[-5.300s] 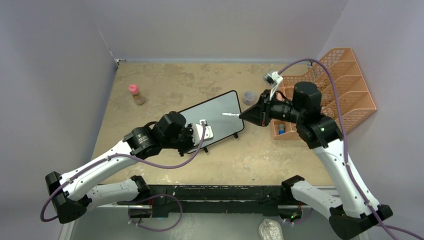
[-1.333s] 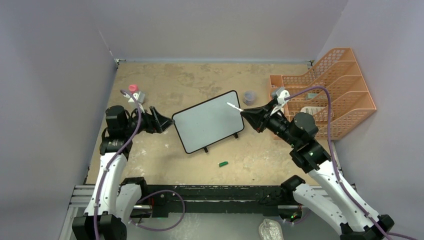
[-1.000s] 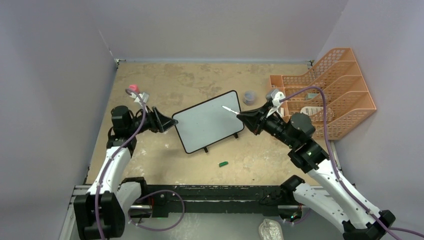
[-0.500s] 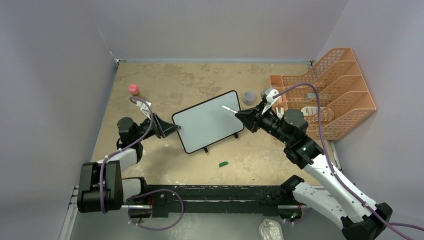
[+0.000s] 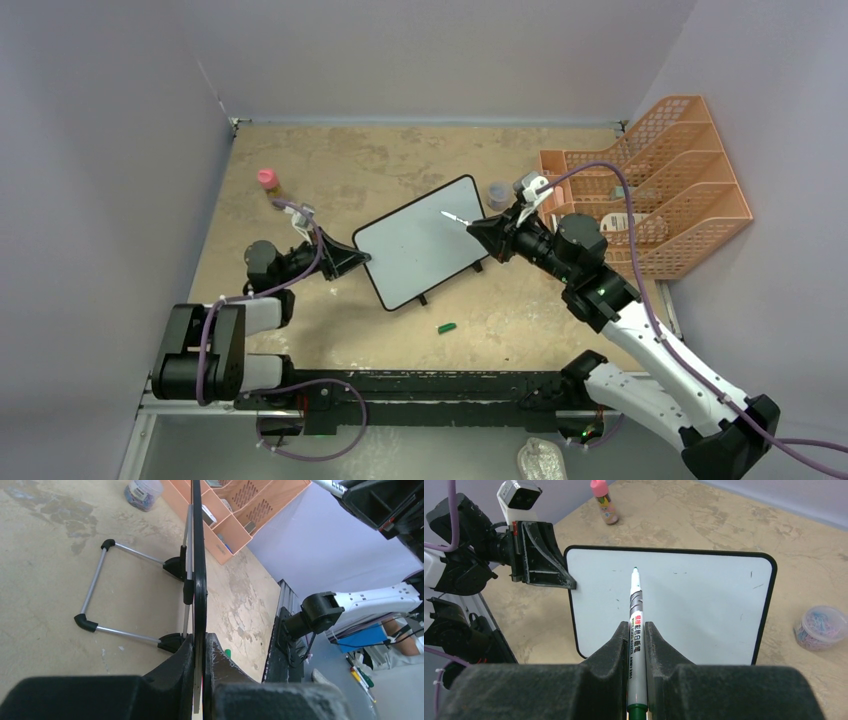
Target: Write a sentence on the whiteboard
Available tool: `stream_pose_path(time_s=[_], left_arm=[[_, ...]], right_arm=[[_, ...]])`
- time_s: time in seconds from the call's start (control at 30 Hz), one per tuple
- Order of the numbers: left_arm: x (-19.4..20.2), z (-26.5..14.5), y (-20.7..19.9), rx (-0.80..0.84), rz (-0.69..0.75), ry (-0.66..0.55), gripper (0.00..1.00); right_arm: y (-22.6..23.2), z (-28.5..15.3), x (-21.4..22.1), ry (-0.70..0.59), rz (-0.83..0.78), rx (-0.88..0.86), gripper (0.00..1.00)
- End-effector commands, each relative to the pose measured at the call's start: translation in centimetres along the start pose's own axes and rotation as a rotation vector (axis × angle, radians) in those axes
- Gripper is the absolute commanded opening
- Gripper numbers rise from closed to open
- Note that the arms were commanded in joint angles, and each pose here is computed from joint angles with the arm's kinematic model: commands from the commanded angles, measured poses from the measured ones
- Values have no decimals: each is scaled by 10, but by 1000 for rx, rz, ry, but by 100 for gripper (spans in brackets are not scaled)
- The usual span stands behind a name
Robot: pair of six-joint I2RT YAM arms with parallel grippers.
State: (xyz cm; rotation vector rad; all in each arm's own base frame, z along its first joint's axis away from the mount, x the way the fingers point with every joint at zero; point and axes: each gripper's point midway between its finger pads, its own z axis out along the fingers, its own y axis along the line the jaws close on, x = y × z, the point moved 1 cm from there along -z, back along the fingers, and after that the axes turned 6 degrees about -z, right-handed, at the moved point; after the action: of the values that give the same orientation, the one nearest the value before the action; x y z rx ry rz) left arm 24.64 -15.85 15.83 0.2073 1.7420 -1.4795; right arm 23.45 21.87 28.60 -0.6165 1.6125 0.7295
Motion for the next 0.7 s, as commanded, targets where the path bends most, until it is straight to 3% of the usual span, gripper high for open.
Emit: stream_pose_path(time_s=[0.0, 0.4, 0.5, 0.57, 0.67], left_arm=[[3, 12, -5, 37, 76, 3, 0], [10, 20, -7, 51, 94, 35, 0], [7, 19, -8, 35, 103, 25, 24], [4, 19, -8, 16, 105, 19, 49], [-3, 18, -9, -18, 108, 2, 57]], right_arm=[[4, -1, -40, -109, -65, -10, 0], [7, 4, -32, -91, -64, 1, 0], [10, 5, -30, -90, -60, -1, 0], [11, 4, -30, -94, -58, -2, 0], [13, 4, -30, -95, -56, -1, 0]])
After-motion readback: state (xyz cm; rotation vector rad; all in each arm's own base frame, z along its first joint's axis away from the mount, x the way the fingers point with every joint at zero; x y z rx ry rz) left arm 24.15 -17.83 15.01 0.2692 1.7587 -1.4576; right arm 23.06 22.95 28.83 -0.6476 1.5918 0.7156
